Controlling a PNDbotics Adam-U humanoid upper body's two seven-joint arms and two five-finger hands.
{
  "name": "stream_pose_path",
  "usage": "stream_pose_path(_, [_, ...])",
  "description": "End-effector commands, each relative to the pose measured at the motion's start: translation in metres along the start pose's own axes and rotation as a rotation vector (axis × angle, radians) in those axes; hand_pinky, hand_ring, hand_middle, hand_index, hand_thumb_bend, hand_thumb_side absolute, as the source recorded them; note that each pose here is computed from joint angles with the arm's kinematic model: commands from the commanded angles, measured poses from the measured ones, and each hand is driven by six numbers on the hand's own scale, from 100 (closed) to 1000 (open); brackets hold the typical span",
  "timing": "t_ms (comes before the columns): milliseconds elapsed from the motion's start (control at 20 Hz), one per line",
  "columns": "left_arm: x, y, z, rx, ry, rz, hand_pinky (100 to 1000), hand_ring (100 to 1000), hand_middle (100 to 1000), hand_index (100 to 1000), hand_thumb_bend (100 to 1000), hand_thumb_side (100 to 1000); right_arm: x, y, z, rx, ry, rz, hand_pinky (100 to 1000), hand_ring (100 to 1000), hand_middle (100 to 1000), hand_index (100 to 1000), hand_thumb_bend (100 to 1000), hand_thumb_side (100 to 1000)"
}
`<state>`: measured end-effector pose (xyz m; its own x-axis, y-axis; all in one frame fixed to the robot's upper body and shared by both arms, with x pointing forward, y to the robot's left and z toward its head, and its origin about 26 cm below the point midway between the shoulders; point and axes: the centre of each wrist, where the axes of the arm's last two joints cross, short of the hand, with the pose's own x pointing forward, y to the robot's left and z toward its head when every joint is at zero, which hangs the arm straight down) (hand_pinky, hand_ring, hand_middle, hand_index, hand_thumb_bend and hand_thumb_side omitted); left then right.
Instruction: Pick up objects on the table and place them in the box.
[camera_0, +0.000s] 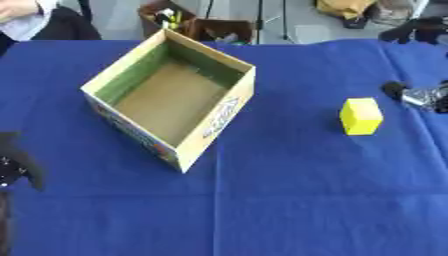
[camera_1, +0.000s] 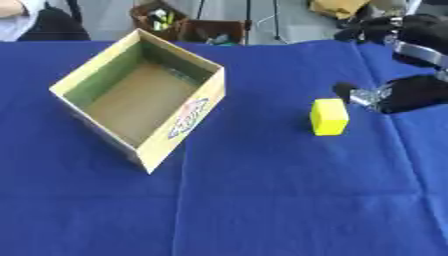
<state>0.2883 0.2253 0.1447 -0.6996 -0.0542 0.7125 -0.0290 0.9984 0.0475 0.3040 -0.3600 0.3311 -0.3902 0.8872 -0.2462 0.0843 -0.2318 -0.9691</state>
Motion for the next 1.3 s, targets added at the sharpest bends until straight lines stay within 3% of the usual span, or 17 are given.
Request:
stream_pose_path(50, [0.006,0.001,-0.002,-0.019,-0.021,-0.007,252,379,397,674,100,946,-0.005,-0.005,-0.001,0.056,0.021,0.066,862,885,904,1000,344,758])
stream_pose_path(700, [0.006,0.000,-0.002,-0.031,-0.015,-0.012,248,376,396,672,100,948,-0.017,0.004,-0.016,0.179,0.045,0.072,857,885,912,1000,373,721])
stream_pose_path(1300, [0.006,-0.002,-0.002,-0.034,-0.016,-0.019,244,375,394,670,100,952,-0.027,0.023,-0.031,0.252,0.066,0.094,849,885,904,1000,388,710])
